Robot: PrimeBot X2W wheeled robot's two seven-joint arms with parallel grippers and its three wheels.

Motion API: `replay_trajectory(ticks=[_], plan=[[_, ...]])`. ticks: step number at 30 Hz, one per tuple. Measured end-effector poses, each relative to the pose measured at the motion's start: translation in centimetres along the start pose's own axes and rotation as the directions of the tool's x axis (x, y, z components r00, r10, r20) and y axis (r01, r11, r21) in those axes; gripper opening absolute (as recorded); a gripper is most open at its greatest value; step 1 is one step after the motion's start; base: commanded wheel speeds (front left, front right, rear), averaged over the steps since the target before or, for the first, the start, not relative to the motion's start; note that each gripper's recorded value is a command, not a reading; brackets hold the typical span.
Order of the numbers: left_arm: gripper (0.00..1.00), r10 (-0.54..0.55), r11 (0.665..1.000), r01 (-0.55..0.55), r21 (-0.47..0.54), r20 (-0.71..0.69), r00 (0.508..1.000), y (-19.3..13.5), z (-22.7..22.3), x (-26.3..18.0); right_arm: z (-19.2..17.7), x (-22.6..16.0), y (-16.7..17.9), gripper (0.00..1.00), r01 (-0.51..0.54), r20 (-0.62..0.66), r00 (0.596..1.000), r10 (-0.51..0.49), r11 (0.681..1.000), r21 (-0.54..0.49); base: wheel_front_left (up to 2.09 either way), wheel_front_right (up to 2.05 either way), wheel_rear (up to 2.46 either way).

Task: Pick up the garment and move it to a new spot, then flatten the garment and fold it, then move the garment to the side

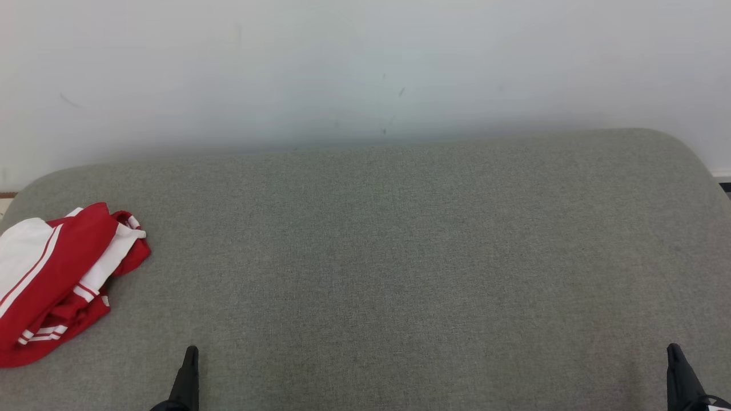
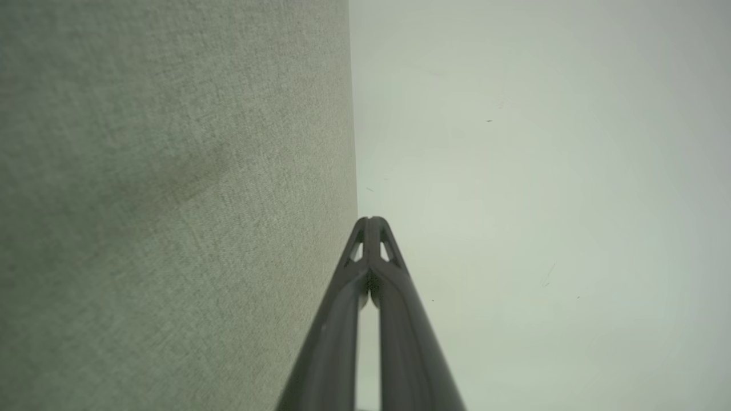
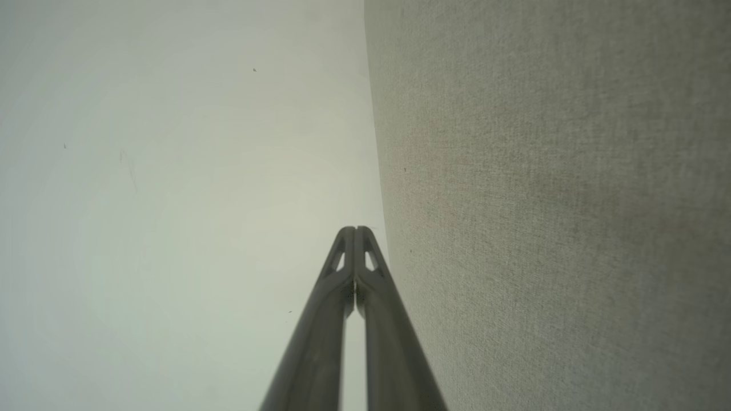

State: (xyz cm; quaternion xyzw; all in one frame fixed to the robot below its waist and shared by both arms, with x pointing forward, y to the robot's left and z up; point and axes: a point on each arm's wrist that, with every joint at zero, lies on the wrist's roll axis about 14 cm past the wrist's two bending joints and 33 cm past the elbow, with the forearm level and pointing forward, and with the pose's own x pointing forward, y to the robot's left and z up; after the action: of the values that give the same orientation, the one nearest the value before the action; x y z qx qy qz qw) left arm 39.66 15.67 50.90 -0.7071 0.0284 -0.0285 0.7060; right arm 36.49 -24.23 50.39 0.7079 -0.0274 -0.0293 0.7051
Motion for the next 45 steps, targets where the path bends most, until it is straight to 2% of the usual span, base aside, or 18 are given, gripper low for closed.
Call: replay_trajectory(ticks=[14,15,19,27,35,41,45], plan=[[0.0,0.0,1.0,0.0,0.0,0.0,1.0,0.0,0.0,0.0,0.0,0.0,0.0,0.0,0.0,0.0,1.0,0.0,1.0,0.0,0.0,0.0,0.0],[1.0,0.003,1.0,-0.003,0.0,0.0,1.0,0.1,0.0,0.0,0.0,0.0,-0.1,1.0,0.004,0.0,1.0,-0.004,1.0,0.001,0.0,0.0,0.0],[1.0,0.039,0.999,-0.039,-0.003,0.002,0.999,1.3,0.0,-0.5,-0.1,-0.6,-1.5,1.0,0.044,0.006,0.999,-0.044,0.999,0.012,0.0,0.0,0.0],[1.0,0.025,1.0,-0.025,-0.002,0.03,0.999,0.9,0.2,-0.4,-0.4,-0.2,-1.0,1.0,0.03,0.013,0.999,-0.03,0.999,-0.013,0.0,0.0,0.0],[1.0,-0.017,0.999,0.015,0.047,0.054,0.998,-0.5,0.7,-0.1,-0.7,0.5,-0.1,1.0,0.013,0.012,1.0,-0.012,0.99,-0.141,0.0,0.0,0.0],[1.0,-0.074,0.981,0.06,0.183,0.073,0.995,-2.3,1.3,0.3,-0.9,1.3,1.6,1.0,-0.03,0.005,0.999,0.033,0.952,-0.303,0.0,0.0,0.0],[1.0,-0.129,0.942,0.095,0.323,0.086,0.988,-4.0,1.9,0.5,-1.6,1.8,3.3,1.0,-0.078,-0.016,0.997,0.079,0.894,-0.442,0.0,0.0,0.0]])
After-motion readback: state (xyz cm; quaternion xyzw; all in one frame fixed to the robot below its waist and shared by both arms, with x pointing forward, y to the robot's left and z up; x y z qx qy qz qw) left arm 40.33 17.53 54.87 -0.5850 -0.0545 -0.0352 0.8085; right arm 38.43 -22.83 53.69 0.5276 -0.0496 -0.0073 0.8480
